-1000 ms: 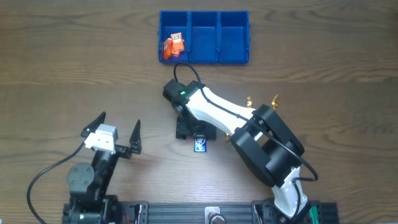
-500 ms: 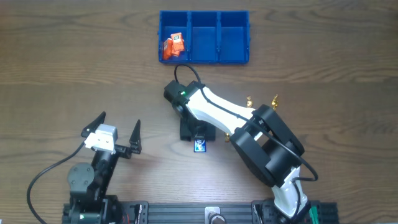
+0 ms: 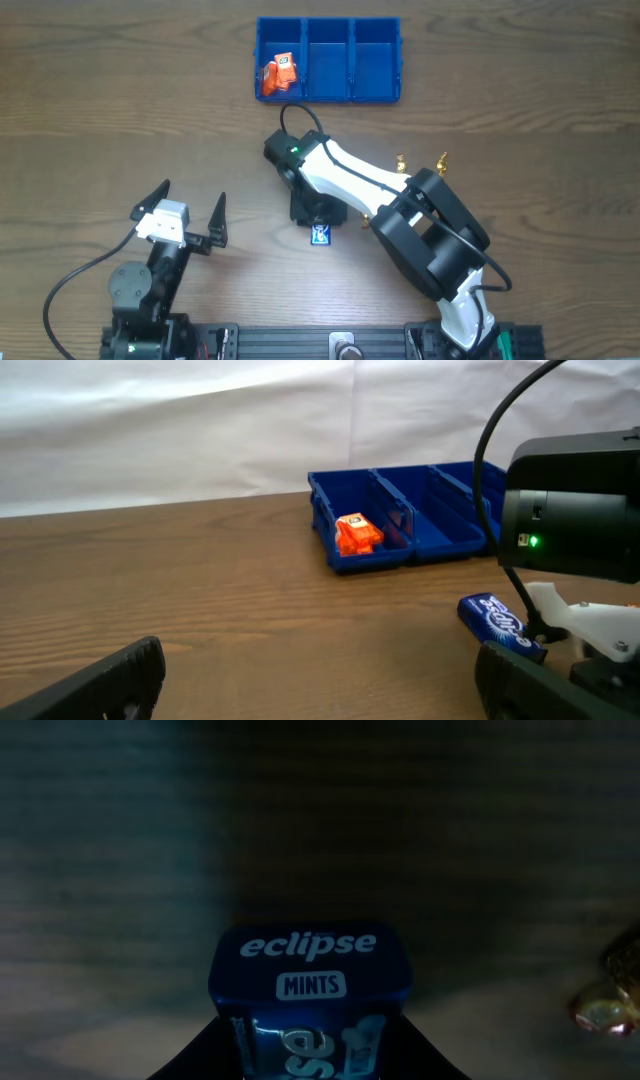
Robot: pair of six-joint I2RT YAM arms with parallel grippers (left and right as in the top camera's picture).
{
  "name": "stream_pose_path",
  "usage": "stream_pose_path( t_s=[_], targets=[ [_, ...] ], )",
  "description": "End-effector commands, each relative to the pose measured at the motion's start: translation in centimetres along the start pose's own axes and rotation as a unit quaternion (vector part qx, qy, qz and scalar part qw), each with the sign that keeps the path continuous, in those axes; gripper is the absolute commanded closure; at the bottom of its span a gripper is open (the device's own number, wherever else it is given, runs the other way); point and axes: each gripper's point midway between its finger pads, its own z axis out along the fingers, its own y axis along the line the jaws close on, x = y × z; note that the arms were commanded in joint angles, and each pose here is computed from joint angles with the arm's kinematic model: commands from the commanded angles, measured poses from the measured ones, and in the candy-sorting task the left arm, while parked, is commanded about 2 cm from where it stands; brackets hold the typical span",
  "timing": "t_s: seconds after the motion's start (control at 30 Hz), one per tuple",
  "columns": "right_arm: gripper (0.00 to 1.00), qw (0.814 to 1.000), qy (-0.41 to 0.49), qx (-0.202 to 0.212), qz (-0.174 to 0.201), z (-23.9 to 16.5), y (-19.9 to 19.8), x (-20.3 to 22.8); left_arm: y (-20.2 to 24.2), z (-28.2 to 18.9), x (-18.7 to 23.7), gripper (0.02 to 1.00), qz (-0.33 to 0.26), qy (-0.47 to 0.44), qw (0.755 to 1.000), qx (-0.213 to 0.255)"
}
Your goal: Sort Candies Into Trays
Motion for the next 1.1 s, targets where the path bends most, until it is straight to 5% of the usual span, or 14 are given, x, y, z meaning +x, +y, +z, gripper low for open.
stream_pose_path(
  t_s=[0.03,0.17,0.33,0.47,0.6,0.73,1.1],
  targets=[
    [0.818,0.997,-0.079,0.001,-0.018,-3.3,0.0,-2.3,-0.1,0.1,1.6,0.020,-0.011,0.021,1.000,0.005],
    [0.844,0.981,-0.193,0.002,-0.025,-11.2,-0.2,-6.2,-0.1,0.1,1.6,0.023,-0.011,0.021,1.000,0.005],
    [0.853,0.916,-0.396,0.058,-0.022,-23.2,-1.6,-13.1,-0.1,0.1,1.6,0.020,-0.011,0.021,1.000,0.005],
    [0.842,0.860,-0.504,0.076,-0.016,-29.0,-1.7,-16.7,-0.1,0.1,1.6,0.023,-0.011,0.021,1.000,0.005],
    [0.840,0.831,-0.553,0.059,-0.008,-30.5,-0.7,-20.1,-0.1,0.1,1.6,0.020,-0.011,0.021,1.000,0.005],
    [0.833,0.822,-0.567,0.052,0.010,-29.0,-0.7,-23.8,-0.1,0.1,1.6,0.020,-0.011,0.021,1.000,0.005],
    [0.833,0.856,-0.517,0.021,0.007,-22.7,-1.9,-28.6,-0.1,0.1,1.6,0.023,-0.011,0.021,1.000,0.005]
  ],
)
